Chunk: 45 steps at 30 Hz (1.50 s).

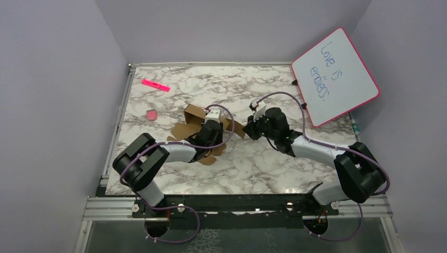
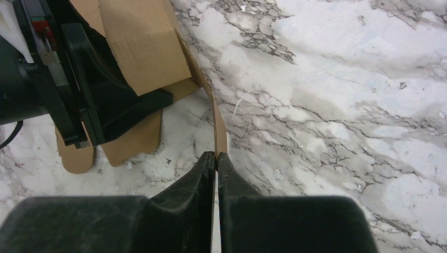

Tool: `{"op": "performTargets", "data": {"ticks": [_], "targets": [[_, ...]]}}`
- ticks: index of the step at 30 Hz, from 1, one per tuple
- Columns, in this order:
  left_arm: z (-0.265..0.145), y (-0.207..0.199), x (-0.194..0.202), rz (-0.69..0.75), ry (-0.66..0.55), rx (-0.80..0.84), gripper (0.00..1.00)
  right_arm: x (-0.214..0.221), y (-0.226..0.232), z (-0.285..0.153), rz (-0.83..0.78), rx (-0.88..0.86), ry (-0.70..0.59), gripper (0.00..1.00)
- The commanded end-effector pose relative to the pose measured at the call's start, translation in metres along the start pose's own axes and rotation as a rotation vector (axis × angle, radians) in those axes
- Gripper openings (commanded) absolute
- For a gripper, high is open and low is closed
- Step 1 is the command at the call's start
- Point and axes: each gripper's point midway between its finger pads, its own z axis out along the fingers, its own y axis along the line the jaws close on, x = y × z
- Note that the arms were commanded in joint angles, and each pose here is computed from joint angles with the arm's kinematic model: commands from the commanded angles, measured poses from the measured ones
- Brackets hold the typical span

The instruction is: Fold the paper box

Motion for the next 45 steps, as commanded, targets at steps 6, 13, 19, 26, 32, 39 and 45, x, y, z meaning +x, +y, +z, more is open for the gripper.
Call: {"op": "performTargets", "data": {"ticks": [6,13,19,26,32,39,45], "targets": [[-0.005,-0.001,0.01,-0.063,0.015,0.04,0.39,0.0,0.011,-0.005,0.01,-0.044,-0.017,0.17],[-0.004,0.001,0.024,-0.063,0.047,0.043,0.32,-0.018,0.022,-0.01,0.021,-0.098,-0.082,0.29],[-0.005,0.0,0.026,-0.063,0.051,0.054,0.31,-0.048,0.015,-0.022,-0.004,-0.091,-0.166,0.39],[-0.008,-0.002,0.026,-0.067,0.052,0.068,0.31,-0.027,-0.022,0.008,-0.05,-0.007,-0.066,0.39],[-0.007,-0.005,0.029,-0.076,0.066,0.086,0.31,-0.007,-0.004,0.031,-0.072,-0.159,-0.017,0.38],[-0.004,-0.01,0.032,-0.075,0.078,0.111,0.31,0.0,0.022,0.044,-0.071,-0.34,-0.029,0.39],[-0.003,-0.013,0.035,-0.077,0.089,0.128,0.31,-0.001,0.041,0.048,-0.045,-0.467,-0.04,0.38]]}}
